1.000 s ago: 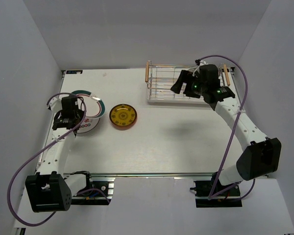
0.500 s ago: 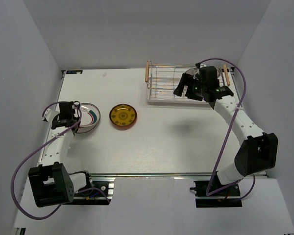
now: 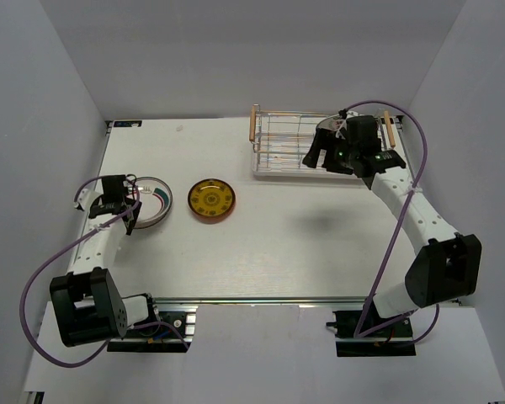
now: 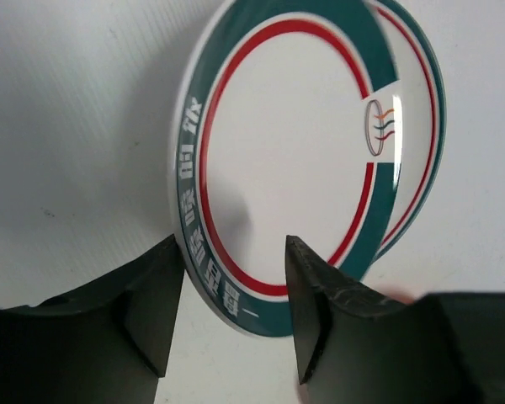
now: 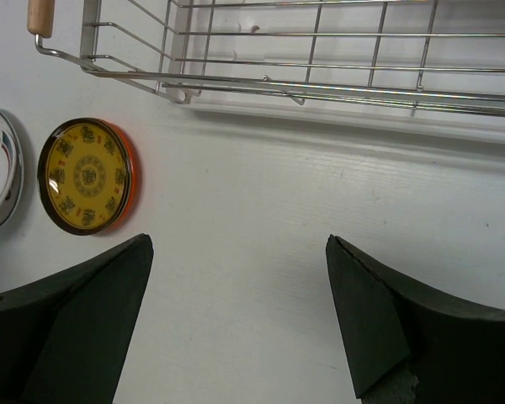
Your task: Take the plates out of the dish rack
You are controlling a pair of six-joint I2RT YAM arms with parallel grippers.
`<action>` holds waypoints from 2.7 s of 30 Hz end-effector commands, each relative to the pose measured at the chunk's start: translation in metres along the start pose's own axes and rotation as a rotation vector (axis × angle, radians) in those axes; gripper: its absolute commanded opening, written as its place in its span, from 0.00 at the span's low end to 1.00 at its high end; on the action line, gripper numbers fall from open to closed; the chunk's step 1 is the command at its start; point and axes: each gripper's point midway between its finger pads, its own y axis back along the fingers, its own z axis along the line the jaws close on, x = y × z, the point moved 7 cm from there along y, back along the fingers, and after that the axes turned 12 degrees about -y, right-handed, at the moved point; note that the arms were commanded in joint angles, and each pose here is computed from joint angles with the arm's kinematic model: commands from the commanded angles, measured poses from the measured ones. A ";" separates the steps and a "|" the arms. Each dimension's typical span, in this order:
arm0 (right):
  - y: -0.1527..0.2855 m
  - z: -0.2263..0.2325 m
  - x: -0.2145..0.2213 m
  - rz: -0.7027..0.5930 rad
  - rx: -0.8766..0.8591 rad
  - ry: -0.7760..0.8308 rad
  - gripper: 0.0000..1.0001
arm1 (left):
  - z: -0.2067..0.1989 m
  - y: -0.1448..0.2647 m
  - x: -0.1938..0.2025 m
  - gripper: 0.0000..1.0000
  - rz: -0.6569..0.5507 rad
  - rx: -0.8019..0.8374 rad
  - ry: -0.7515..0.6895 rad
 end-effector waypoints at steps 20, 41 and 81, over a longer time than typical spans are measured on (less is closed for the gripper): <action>0.040 -0.011 -0.071 -0.259 0.082 0.629 0.89 | -0.010 0.005 -0.001 0.98 0.055 0.070 -0.086; -0.034 -0.093 -0.188 -0.190 0.362 1.243 0.89 | -0.094 0.158 -0.083 0.98 -0.242 0.896 -0.313; -0.025 -0.089 -0.247 -0.410 0.456 1.426 0.09 | -0.109 0.117 -0.073 0.98 -0.200 0.866 -0.362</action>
